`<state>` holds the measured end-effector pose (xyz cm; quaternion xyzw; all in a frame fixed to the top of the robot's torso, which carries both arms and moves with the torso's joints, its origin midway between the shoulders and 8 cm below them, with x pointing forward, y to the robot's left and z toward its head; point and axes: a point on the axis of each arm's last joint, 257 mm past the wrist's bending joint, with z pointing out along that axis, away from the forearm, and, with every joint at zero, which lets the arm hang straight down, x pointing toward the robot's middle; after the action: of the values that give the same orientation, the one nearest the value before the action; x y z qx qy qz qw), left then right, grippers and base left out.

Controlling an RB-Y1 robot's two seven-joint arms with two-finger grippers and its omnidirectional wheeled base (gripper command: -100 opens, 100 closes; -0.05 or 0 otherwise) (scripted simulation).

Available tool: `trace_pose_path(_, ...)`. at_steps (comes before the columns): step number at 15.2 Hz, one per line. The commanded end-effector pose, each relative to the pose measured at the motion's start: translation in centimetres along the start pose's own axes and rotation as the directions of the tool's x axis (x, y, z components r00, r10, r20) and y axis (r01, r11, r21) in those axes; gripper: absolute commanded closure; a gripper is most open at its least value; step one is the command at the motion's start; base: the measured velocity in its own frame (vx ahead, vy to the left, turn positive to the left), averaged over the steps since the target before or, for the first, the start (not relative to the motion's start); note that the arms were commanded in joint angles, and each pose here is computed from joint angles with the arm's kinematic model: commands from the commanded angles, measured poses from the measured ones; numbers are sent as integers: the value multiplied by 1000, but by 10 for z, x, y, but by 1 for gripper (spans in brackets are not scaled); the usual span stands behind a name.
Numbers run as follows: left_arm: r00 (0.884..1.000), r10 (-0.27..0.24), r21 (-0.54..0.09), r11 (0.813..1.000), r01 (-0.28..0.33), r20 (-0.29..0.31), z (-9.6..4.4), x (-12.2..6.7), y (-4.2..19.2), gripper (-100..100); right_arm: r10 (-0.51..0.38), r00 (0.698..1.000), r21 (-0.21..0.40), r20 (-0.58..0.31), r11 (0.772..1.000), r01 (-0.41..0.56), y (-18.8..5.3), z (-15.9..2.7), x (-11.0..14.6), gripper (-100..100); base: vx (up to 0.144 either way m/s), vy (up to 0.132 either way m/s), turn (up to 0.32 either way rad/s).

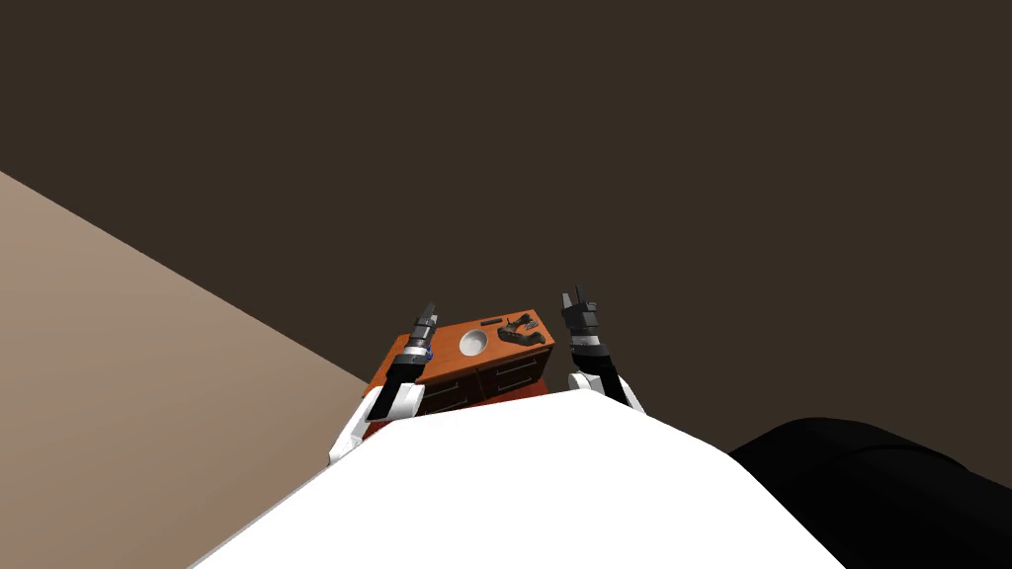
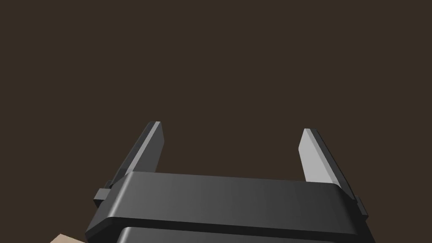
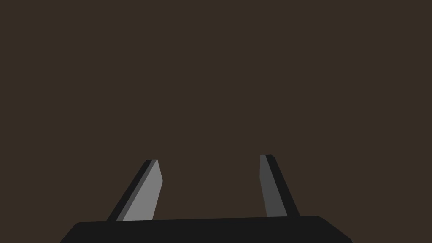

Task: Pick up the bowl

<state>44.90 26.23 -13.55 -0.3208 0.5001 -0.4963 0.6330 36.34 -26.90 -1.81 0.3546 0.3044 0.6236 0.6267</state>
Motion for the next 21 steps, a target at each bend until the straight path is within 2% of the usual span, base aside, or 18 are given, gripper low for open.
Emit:
trace_pose_path(1,1000,1,-35,999,-1,-5,2,2,17,-100,0,1000,0,0,1000,0,0,0,0,0,0,0,0)
trace_pose_path(2,1000,4,-74,997,-5,-13,7,6,31,-100,0,1000,0,0,1000,0,0,0,0,0,3,-2,-25)
trace_pose_path(4,1000,6,-132,991,-9,-24,9,10,54,-100,0,1000,0,0,1000,0,0,0,0,0,3,-3,-38)
trace_pose_path(5,1000,6,-154,988,-10,-26,6,11,65,-100,0,1000,0,0,1000,0,0,0,0,0,4,-3,-36)
trace_pose_path(6,999,7,-185,983,-14,-34,10,15,76,-100,0,1000,0,0,1000,0,0,0,0,0,4,-3,-37)
trace_pose_path(7,999,7,-212,977,-14,-36,6,16,88,-100,0,1000,0,0,1000,0,0,0,0,0,4,-2,-28)
trace_pose_path(8,999,7,-214,977,-14,-37,6,16,89,-100,0,1000,0,0,1000,0,0,0,0,0,0,0,0)
trace_pose_path(9,999,7,-258,966,-19,-46,8,20,105,-100,0,1000,0,0,1000,0,0,0,0,0,3,-3,-21)
trace_pose_path(10,999,7,-274,962,-20,-48,5,21,113,-100,0,1000,0,0,1000,0,0,0,0,0,3,-3,-32)
trace_pose_path(11,998,7,-311,950,-24,-56,8,25,126,-100,0,1000,0,0,1000,0,0,0,0,0,3,-3,-43)
trace_pose_path(12,998,6,-333,943,-25,-59,3,26,136,-100,0,1000,0,0,1000,0,0,0,0,0,4,-2,-39)
trace_pose_path(13,998,6,-357,934,-29,-66,7,30,144,-100,0,1000,0,0,1000,0,0,0,0,0,4,-3,-42)
trace_pose_path(15,998,4,-390,920,-31,-70,0,32,159,-100,0,1000,0,0,1000,0,0,0,0,0,4,-2,-22)
trace_pose_path(16,997,3,-422,906,-36,-79,3,36,169,-100,0,1000,0,0,1000,0,0,0,0,0,3,-3,-26)
trace_pose_path(17,997,1,-445,895,-38,-82,-4,37,180,-100,0,1000,0,0,1000,0,0,0,0,0,4,-3,-32)
trace_pose_path(18,996,-1,-473,880,-42,-90,-1,42,189,-100,0,1000,0,0,1000,0,0,0,0,0,4,-3,-36)
trace_pose_path(20,996,-2,-498,866,-45,-93,-9,43,201,-100,0,1000,0,0,1000,0,0,0,0,0,3,-2,-23)
trace_pose_path(21,995,-5,-531,846,-50,-103,-8,48,212,-100,0,1000,0,0,1000,0,0,0,0,0,2,-3,-24)
